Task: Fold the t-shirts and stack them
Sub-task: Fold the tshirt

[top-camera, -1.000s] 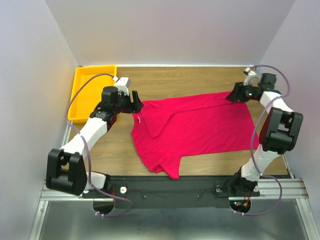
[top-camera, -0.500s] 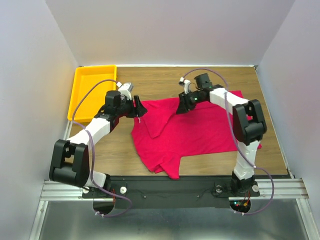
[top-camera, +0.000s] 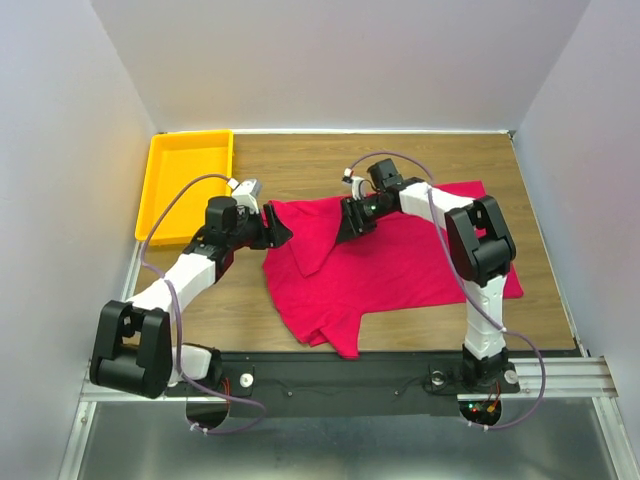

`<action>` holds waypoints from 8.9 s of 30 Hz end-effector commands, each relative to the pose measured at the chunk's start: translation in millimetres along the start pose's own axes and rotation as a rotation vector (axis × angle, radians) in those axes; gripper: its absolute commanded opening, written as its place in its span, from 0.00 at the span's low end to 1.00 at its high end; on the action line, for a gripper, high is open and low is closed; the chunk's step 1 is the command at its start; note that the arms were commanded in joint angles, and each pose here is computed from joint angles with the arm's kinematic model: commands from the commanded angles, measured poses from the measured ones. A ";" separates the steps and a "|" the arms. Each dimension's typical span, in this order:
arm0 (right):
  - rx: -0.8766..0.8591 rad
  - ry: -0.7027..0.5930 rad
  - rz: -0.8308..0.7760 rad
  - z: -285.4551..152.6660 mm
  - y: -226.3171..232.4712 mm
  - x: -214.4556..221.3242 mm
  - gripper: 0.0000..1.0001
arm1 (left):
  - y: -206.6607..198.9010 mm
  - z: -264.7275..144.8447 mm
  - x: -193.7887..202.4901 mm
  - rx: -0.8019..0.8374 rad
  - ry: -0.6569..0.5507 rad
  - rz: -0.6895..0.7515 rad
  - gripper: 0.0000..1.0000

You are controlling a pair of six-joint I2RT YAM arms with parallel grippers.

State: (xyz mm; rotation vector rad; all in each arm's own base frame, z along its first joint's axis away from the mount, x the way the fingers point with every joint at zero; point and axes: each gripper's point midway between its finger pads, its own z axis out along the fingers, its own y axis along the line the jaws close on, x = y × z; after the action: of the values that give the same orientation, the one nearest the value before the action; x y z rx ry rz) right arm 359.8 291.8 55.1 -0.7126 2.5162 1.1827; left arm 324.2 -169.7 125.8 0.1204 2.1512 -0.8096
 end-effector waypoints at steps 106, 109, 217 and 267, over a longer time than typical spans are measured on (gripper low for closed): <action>-0.118 -0.257 0.130 -81.8 25.5 -78.4 0.56 | -41.3 84.1 65.5 -0.388 0.138 0.213 0.55; -0.106 -0.261 0.122 -83.2 25.1 -78.0 0.56 | -39.4 92.4 64.2 -0.405 0.152 0.237 0.44; 0.116 -0.213 0.307 32.7 40.9 -59.9 0.04 | 35.5 104.3 -10.4 -0.014 0.297 -0.028 0.17; 0.169 -0.021 0.101 -23.4 23.4 26.9 0.04 | 1.7 12.9 3.3 0.024 0.154 0.123 0.42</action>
State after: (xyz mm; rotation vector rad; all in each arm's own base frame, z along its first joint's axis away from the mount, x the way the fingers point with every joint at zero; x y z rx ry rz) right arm 321.1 281.1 48.7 -0.5030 2.6890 0.9698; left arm 332.9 -171.7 108.0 0.3391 2.2959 -0.7337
